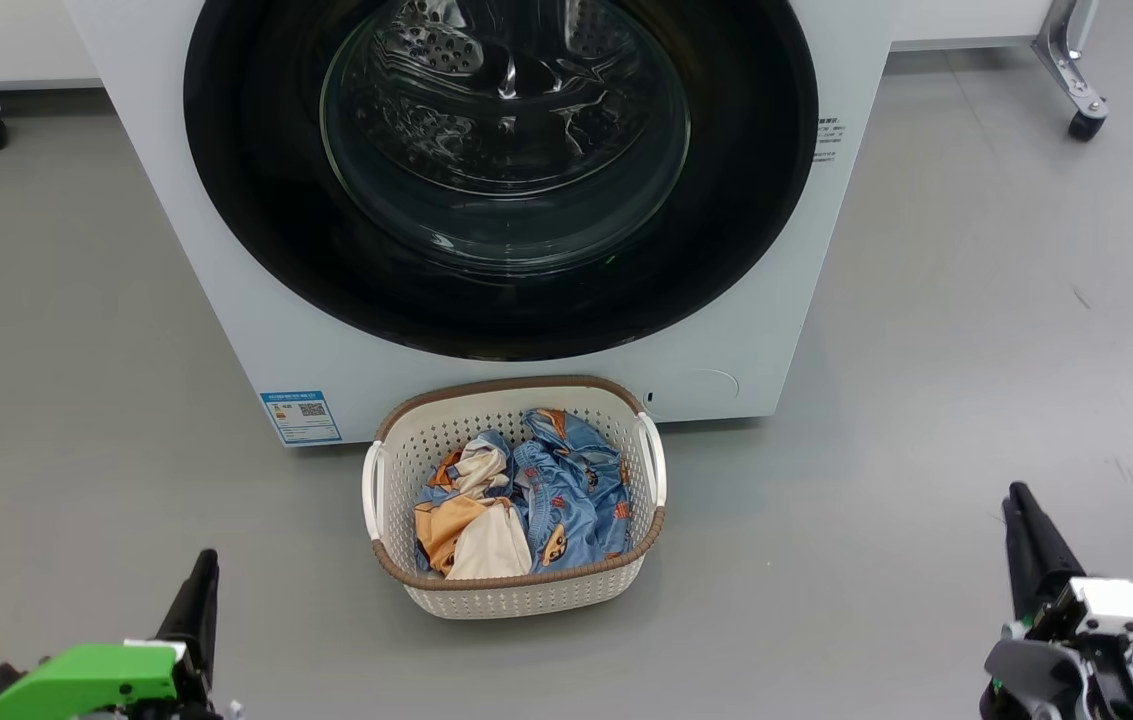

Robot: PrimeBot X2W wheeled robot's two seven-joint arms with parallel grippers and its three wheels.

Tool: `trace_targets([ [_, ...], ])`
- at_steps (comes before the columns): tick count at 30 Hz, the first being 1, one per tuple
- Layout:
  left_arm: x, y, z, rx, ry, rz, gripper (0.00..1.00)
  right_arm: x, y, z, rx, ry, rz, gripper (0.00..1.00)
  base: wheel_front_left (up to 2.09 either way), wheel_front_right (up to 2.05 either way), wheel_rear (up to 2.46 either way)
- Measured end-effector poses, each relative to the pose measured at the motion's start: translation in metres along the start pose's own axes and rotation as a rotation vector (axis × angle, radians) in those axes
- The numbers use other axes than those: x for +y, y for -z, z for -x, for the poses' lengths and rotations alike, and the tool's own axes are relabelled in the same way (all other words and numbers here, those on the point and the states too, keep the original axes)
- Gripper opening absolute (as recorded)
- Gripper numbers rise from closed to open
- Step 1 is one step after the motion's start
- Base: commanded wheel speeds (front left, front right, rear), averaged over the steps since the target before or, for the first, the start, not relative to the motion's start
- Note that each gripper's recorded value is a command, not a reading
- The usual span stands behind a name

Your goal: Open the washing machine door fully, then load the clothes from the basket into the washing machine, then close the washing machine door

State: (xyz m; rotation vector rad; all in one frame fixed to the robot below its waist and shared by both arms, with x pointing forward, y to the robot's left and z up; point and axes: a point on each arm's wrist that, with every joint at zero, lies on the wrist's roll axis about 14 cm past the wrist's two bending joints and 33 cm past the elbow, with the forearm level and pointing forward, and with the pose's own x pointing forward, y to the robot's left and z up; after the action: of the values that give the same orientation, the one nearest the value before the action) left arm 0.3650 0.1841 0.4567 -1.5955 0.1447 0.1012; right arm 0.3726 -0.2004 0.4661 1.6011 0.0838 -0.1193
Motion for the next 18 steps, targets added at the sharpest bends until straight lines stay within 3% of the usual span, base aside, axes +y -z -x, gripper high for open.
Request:
trace_targets([
  [3, 0.017, 0.003, 0.007, 0.000, -0.049, 0.013, 1.00, -0.018, 0.003, 0.008, 0.000, 0.050, -0.015, 1.00, 0.00, 0.00, 0.00],
  [10, 0.011, 0.005, 0.005, 0.008, -0.032, 0.002, 1.00, -0.015, 0.005, 0.007, 0.003, 0.044, 0.009, 1.00, 0.00, 0.00, 0.00],
  [18, 0.005, 0.008, 0.002, 0.017, -0.018, -0.069, 1.00, -0.002, 0.005, 0.001, 0.022, 0.012, 0.133, 1.00, 0.00, 0.00, 0.00],
])
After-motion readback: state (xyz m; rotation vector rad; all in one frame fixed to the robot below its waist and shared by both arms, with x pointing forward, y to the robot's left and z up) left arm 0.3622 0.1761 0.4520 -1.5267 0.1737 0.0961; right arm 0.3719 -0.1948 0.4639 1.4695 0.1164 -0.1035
